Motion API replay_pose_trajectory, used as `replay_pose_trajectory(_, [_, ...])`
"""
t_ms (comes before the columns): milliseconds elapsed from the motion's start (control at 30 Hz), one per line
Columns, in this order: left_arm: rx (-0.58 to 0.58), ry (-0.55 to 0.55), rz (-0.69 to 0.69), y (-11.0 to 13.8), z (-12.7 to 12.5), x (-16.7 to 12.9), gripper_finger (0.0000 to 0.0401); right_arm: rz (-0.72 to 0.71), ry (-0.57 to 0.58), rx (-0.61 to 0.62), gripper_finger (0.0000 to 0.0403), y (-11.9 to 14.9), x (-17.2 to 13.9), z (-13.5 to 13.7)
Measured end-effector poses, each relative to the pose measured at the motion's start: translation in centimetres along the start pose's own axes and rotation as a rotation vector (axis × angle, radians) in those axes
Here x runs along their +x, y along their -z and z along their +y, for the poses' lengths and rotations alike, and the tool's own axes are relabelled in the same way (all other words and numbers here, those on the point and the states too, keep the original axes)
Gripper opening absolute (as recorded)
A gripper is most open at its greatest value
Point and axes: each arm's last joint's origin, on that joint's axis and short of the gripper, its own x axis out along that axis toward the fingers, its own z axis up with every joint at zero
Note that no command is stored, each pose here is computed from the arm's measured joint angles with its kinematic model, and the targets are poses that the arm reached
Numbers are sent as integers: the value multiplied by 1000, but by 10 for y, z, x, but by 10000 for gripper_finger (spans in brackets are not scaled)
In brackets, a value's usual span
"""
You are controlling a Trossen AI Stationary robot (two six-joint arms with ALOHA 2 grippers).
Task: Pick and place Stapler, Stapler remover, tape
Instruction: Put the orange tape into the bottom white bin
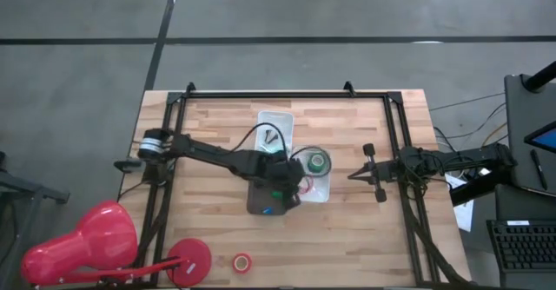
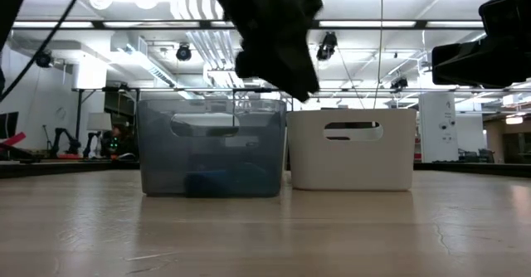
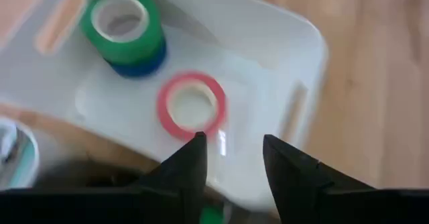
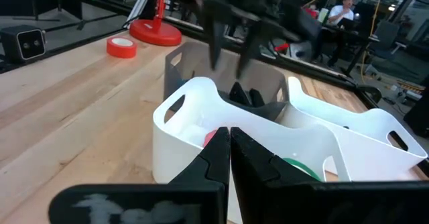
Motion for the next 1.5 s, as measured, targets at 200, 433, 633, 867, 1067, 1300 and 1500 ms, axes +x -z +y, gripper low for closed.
replay_pose_trajectory(200, [64,61,70,23,-41,-43,138,0,0,2,9,0,0,0])
replay_pose_trajectory(433, [91,168,111,72,-107,-79,137,0,-1,1,9,0,0,0])
replay_pose_trajectory(633, [54,216,143,120,-146,-96,137,0,-1,1,9,0,0,0])
replay_pose_trajectory(867, [-52,157,140,167,-156,-94,136,0,0,2,9,0,0,0])
replay_pose_trajectory(1067, [-108,128,185,201,-149,-82,136,0,0,0,9,0,0,0])
replay_pose_trajectory(1300, [-153,145,172,221,-138,-65,135,0,1,2,9,0,0,0])
replay_pose_trajectory(1500, [-145,143,174,233,-129,-56,135,0,1,1,9,0,0,0])
